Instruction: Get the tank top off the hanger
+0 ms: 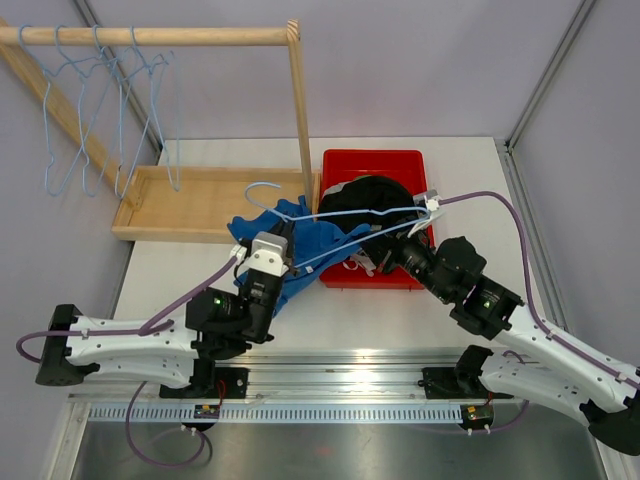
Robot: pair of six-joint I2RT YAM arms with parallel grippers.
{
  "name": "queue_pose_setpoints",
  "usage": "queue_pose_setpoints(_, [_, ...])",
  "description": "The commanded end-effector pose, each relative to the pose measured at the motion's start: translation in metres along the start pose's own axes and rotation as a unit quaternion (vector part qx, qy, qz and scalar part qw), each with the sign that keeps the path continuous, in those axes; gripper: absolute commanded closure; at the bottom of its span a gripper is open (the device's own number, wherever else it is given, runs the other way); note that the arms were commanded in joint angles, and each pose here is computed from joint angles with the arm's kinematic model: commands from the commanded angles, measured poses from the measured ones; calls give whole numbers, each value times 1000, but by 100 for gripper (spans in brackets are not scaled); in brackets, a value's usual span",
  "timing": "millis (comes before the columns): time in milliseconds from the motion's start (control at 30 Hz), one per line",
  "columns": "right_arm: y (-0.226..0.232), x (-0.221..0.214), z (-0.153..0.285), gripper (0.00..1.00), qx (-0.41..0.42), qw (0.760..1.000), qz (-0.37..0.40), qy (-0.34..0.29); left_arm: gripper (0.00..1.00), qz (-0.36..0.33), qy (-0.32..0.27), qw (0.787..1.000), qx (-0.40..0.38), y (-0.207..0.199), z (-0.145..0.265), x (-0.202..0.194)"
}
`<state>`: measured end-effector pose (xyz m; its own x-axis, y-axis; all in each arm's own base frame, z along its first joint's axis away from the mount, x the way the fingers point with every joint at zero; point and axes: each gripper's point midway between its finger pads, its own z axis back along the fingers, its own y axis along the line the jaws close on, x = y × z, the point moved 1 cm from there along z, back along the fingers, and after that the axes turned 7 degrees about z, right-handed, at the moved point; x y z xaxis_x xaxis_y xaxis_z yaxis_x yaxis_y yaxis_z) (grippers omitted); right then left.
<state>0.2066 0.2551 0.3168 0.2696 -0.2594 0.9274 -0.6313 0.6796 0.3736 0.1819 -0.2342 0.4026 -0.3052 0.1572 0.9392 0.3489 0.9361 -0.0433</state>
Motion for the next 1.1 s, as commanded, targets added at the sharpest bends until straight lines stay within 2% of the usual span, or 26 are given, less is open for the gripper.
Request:
queue_pose_setpoints(0, [2,-56,-2,100,27,994,53,91,100,90,-60,989,-100,-44,-5,42])
queue_pose_setpoints(233, [-29,-28,2,100,-75,992,84,57,100,92,-39,986,-137,-29,11,40])
queue_pose_setpoints(667, [-74,25,2,100,-254,957,141,19,100,122,-18,963,-239,-13,50,44])
queue_pose_setpoints(867, [-88,33,5,100,-309,939,151,18,100,144,-21,955,-258,-5,60,51])
queue_pose_setpoints(1000, [-97,41,5,100,-330,933,147,14,100,155,-24,949,-274,-4,64,59])
queue_pose_setpoints(1067, [-95,42,3,100,-321,937,140,14,100,156,-25,949,-272,-4,64,59])
